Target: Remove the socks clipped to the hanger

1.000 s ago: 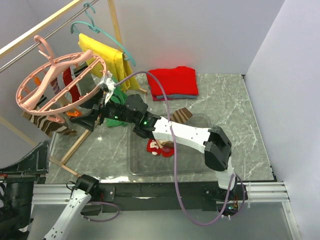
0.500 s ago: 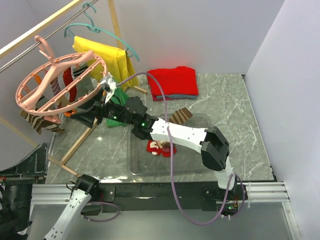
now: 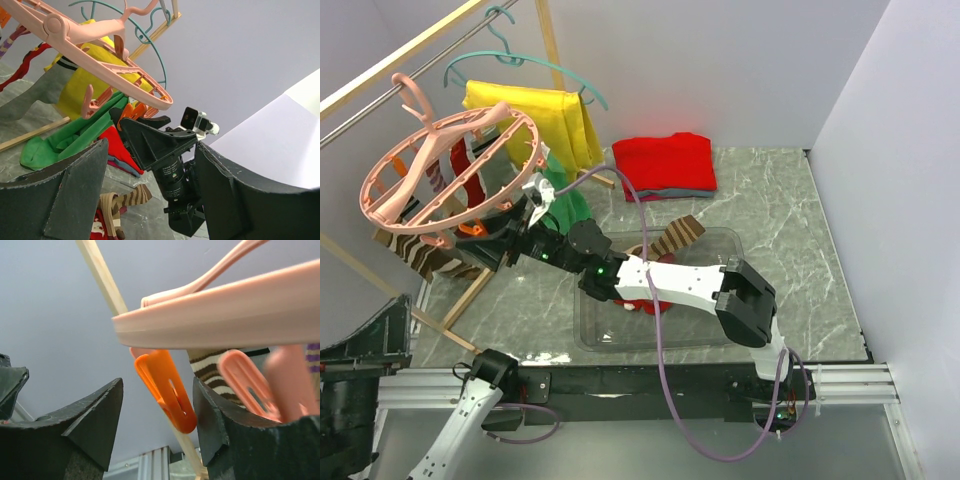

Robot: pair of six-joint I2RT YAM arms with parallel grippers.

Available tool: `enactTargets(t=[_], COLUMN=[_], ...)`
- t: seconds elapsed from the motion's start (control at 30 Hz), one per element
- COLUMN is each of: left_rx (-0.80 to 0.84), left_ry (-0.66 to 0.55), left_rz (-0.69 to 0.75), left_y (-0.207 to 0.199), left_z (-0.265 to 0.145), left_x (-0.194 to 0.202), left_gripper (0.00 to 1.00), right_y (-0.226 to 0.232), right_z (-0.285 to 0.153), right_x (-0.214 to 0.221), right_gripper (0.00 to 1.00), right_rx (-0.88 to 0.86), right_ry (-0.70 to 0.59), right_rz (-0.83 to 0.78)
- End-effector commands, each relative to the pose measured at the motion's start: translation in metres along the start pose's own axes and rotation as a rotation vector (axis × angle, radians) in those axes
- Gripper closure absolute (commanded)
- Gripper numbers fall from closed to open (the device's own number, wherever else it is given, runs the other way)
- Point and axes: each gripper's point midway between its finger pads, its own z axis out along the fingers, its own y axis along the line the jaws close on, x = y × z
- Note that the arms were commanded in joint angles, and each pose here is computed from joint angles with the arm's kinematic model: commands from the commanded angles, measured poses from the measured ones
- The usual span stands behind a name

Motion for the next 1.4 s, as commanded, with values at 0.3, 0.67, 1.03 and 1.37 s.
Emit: enactTargets(t=[0.3, 0.67, 1.03, 1.37], left_rx=[-0.014, -0.186, -0.336, -0.482], left_ry=[-0.001, 0.044, 0.102, 0.130], left_rz=[-0.013, 0.060, 0.132, 0.236], left_y=[0.003, 0.046, 0.083, 0.112], left_z=[-0.013, -0.004, 0.015, 0.062], left_x=[-0.005, 0.019, 0.050, 0.082], left_gripper=[0.24, 0.25, 0.23, 0.11], right_y=[0.025, 0.010, -0.027, -0.049], right_z=[-0.008, -0.030, -0.051, -0.066], right_x=[-0.051, -0.074, -0.099, -0.127], right_gripper=[0.77, 1.00, 1.00, 1.00], right_rx=[0.003, 0.106, 0.124, 0.080], right_ry=[-0.126, -0.042, 0.091, 0.137], right_rz=[-0.062, -0.087, -0.108, -0.102])
